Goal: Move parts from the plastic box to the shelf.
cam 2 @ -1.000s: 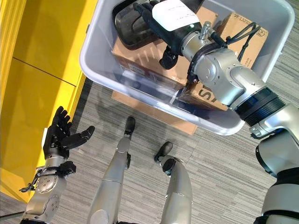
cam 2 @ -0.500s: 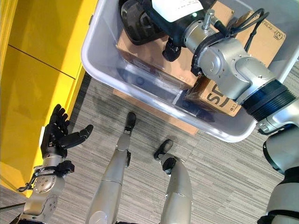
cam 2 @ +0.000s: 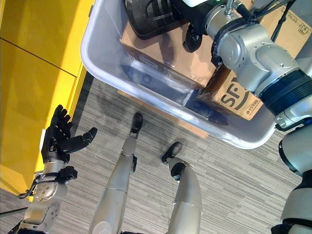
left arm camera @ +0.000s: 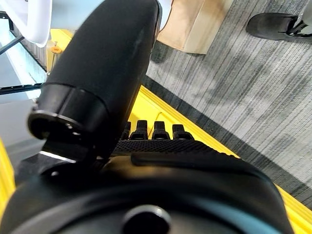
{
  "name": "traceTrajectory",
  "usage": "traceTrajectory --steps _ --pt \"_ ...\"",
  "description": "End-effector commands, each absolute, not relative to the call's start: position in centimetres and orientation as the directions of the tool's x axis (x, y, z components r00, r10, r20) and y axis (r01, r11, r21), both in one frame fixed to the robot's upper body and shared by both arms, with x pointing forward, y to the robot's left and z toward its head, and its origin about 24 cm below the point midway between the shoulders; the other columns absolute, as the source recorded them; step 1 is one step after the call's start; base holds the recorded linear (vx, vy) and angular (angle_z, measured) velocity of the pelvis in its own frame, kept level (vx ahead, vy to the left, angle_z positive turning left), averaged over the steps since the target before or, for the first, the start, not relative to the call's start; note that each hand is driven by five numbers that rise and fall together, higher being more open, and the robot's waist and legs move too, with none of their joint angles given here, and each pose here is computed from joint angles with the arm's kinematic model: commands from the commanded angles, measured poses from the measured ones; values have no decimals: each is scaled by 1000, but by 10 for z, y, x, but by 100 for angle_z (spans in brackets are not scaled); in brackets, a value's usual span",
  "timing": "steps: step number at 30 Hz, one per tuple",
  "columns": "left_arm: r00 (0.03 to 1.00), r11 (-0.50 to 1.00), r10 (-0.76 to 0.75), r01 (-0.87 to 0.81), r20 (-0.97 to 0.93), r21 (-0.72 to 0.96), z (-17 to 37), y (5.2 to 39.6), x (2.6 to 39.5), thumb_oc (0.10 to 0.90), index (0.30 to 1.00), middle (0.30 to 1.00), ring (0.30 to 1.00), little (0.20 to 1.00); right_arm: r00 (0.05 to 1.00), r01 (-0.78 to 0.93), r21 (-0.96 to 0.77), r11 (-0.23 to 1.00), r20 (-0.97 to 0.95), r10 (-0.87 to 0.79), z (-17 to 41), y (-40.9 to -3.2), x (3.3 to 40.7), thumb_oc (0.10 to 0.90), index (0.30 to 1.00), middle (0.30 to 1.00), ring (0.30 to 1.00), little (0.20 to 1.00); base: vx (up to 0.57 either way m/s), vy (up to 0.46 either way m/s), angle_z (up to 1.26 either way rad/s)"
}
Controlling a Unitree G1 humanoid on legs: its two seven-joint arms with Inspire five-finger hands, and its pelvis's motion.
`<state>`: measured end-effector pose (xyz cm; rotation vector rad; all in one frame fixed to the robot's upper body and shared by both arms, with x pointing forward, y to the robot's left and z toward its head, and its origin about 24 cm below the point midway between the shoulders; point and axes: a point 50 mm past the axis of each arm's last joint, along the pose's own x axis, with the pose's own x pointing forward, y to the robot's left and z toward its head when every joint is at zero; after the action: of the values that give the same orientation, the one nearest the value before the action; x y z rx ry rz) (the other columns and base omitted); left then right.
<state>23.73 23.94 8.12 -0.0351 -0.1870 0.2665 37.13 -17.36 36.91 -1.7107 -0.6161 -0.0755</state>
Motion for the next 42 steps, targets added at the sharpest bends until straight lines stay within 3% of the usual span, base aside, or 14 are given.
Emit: traceTrajectory --steps 1,5,6,7,8,9,42 --pt "899 966 254 -250 357 -60 116 248 234 900 1000 1000 1000 1000 757 617 -780 -106 551 350 435 -175 346 900 1000 1000 1000 1000 0 0 0" --pt "896 968 249 -241 367 -69 117 246 236 900 1000 1000 1000 1000 779 596 -796 -106 541 317 431 -182 351 900 1000 1000 1000 1000 0 0 0" --pt "895 968 251 -238 368 -80 118 245 236 900 1000 1000 1000 1000 790 583 -805 -104 533 304 429 -184 354 690 706 706 706 706 15 5 6" --pt "894 968 251 -237 370 -83 118 245 237 900 1000 1000 1000 1000 796 576 -812 -97 530 292 427 -186 356 641 638 638 638 638 12 9 6" --pt "894 968 251 -237 371 -83 118 245 237 900 1000 1000 1000 1000 796 576 -812 -97 530 292 427 -186 356 457 380 380 380 380 9 -1 5" --pt "894 969 248 -233 374 -86 119 244 239 900 1000 1000 1000 1000 811 562 -821 -101 522 266 424 -190 361 400 300 300 300 300 0 0 0" --pt "906 975 221 -212 360 -65 119 245 243 900 1000 1000 1000 1000 803 472 -882 -15 422 420 384 -162 362 400 300 300 300 300 -11 -1 0"
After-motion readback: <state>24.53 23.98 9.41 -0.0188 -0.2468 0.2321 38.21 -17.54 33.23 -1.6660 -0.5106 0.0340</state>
